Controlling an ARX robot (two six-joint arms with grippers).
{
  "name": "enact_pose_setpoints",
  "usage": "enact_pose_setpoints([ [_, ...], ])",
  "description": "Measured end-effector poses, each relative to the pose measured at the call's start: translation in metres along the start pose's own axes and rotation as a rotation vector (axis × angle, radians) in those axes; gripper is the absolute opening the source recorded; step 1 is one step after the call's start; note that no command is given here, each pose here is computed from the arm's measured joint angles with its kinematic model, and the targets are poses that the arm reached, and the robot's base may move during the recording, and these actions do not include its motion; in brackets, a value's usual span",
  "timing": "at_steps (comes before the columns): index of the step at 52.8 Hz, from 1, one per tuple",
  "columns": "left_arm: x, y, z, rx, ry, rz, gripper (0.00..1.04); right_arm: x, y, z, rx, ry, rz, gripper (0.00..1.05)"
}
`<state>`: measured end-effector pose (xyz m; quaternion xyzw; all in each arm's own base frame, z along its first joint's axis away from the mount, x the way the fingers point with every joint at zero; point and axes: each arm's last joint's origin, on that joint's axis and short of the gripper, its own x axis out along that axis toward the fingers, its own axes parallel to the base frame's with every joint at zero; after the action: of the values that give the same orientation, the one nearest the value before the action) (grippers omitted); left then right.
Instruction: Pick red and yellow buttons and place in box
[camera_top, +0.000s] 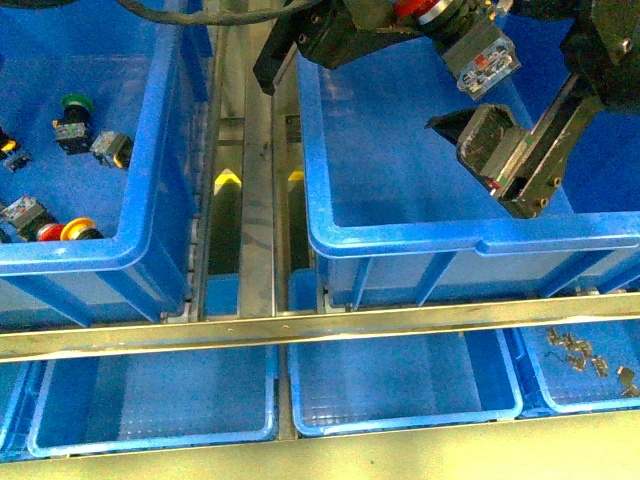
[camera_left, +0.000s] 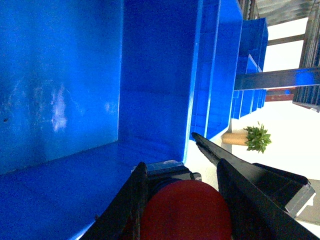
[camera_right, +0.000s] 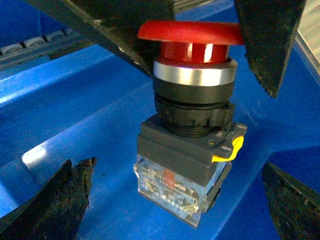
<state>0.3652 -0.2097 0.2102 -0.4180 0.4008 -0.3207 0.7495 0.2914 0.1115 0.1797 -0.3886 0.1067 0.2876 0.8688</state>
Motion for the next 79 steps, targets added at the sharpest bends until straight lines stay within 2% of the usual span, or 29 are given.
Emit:
enact_pose_setpoints([
  [14,-0.001,-0.001,0.003,-0.007,-0.006,-0.001,0.34,0.006,-0.005,0.006,0.005,-0.012,-0.006,0.97],
  [26,-0.001,-0.002,0.004,-0.008,-0.010,-0.002,0.34,0.007,-0.008,0.008,0.023,-0.014,-0.002,0.52],
  [30,-0.001,-0.003,0.005,-0.007,-0.014,-0.002,0.34,0.007,-0.010,0.008,0.031,-0.015,-0.005,0.43],
  [48,-0.002,-0.002,0.006,-0.002,-0.023,0.009,0.34,0.007,-0.009,0.008,0.044,-0.012,-0.008,0.41],
  [60,-0.005,-0.004,0.015,0.047,-0.068,-0.006,0.65,0.007,-0.007,0.009,0.049,-0.002,-0.012,0.41],
  [69,-0.008,-0.005,0.030,0.046,-0.122,-0.015,0.98,0.007,0.002,0.008,0.049,0.003,0.013,0.41],
  [79,-0.013,-0.002,0.037,0.043,-0.150,-0.010,0.97,0.004,0.008,0.001,0.055,0.021,0.028,0.41],
])
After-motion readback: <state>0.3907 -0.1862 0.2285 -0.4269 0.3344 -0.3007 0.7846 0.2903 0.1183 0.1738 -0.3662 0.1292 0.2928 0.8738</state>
